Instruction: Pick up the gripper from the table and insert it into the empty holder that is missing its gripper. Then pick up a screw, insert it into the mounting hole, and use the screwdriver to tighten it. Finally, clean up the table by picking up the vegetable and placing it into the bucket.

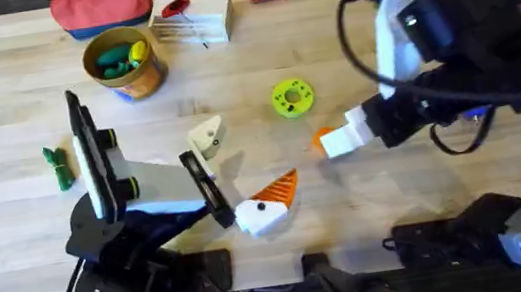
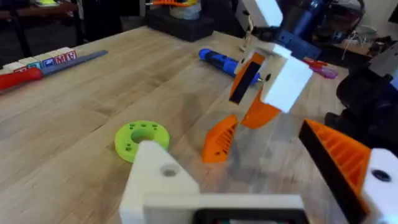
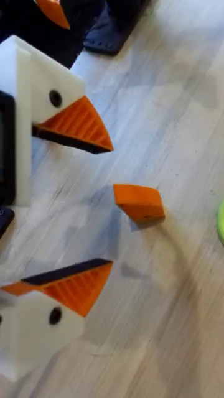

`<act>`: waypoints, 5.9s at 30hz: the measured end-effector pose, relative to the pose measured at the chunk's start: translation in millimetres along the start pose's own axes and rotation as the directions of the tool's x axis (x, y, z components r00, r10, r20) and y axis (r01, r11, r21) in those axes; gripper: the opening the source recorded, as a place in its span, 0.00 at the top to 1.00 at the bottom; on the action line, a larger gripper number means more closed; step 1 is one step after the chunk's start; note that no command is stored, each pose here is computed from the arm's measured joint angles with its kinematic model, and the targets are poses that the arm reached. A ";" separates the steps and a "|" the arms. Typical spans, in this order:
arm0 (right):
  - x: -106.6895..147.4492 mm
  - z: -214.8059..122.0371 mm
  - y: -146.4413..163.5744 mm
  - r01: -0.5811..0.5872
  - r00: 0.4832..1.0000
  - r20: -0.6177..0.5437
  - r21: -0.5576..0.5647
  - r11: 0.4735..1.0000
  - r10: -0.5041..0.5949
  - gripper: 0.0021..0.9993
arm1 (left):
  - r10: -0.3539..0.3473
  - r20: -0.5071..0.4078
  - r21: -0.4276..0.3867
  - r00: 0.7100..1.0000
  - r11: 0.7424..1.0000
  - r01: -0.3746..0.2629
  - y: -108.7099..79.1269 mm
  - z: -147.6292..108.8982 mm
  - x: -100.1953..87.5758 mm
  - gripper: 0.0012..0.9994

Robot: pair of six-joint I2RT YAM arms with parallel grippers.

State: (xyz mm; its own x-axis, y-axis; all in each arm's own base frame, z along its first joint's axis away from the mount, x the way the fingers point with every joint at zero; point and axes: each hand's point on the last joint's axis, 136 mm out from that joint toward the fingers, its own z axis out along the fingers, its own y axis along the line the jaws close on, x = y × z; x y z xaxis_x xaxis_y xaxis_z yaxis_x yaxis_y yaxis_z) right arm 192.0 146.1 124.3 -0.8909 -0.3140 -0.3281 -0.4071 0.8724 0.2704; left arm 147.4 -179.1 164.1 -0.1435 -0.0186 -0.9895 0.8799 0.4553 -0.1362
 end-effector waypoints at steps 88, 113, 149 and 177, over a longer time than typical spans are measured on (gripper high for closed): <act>-71.6 2.2 132.3 -0.287 0.945 -0.172 -0.844 0.453 0.278 1.00 | 0.002 0.001 -0.008 1.000 1.000 -0.002 1.4 -0.1 -0.3 0.02; -77.8 33.1 135.7 -0.336 0.935 -0.243 -0.841 0.424 0.259 1.00 | -0.048 -0.002 -0.004 0.999 0.999 0.048 0.8 0.0 0.7 0.02; -97.7 44.3 155.1 -0.296 0.951 -0.216 -0.848 0.440 0.223 0.94 | -0.060 0.011 -0.083 0.998 0.995 0.061 15.0 -1.1 -0.9 0.02; -95.9 33.6 148.7 -0.232 0.971 -0.187 -0.886 0.401 0.150 0.02 | -0.028 0.001 -0.019 1.000 0.999 0.028 3.3 0.0 0.0 0.02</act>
State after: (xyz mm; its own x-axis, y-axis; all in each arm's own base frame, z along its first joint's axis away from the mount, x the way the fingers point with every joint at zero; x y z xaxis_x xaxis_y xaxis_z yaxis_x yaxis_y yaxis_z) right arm 223.7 318.5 165.5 -0.9635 -0.2444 -0.1091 -0.1347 0.0906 0.9867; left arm 150.3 -177.5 163.6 -0.1674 -0.0321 -0.9854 0.8670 0.4711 -0.1626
